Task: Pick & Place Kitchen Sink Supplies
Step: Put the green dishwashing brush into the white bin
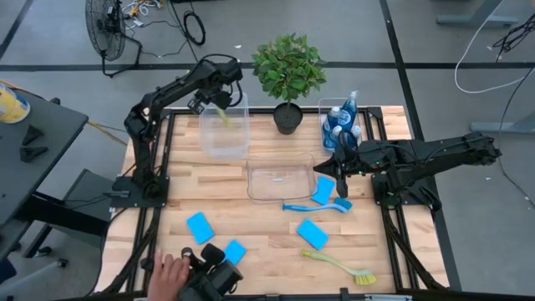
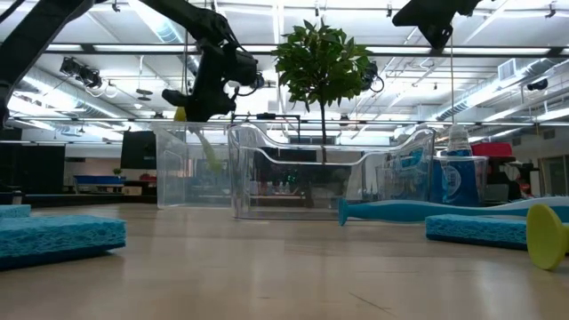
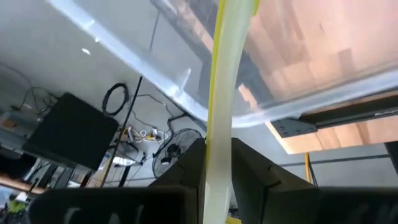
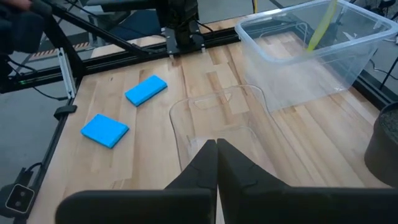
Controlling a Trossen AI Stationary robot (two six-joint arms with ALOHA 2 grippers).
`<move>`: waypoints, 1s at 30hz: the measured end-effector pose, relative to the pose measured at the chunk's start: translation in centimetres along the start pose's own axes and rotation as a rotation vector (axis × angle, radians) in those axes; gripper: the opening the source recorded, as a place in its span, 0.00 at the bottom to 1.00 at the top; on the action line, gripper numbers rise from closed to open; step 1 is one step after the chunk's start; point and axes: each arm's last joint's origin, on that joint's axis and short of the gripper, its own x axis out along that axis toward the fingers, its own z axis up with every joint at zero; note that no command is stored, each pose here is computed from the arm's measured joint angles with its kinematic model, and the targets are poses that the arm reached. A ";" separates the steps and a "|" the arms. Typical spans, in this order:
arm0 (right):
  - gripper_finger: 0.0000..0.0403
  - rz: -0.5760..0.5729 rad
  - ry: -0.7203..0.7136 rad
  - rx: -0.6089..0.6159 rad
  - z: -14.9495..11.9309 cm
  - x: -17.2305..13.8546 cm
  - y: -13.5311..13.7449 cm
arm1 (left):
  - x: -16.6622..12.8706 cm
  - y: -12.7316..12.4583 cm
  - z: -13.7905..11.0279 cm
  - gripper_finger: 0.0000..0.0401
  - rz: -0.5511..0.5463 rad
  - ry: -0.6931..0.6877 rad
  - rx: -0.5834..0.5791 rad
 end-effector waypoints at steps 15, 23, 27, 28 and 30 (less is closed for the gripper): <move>0.01 -0.003 0.023 -0.004 -0.2 0.0 0.0 | 0.2 -0.1 -0.1 0.21 -0.028 -0.044 -0.111; 0.01 -0.005 0.027 -0.005 -0.3 0.0 -0.1 | 0.2 -0.1 0.0 0.21 -0.038 -0.078 -0.139; 0.01 -0.005 0.028 -0.005 -0.3 0.0 -0.1 | 0.2 -0.1 0.0 0.21 -0.040 -0.085 -0.139; 0.01 -0.005 0.028 -0.005 -0.3 0.0 -0.1 | 0.2 -0.1 0.0 0.22 -0.041 -0.089 -0.140; 0.01 -0.005 0.028 -0.005 -0.3 0.0 -0.1 | 0.2 -0.1 0.0 0.23 -0.044 -0.099 -0.140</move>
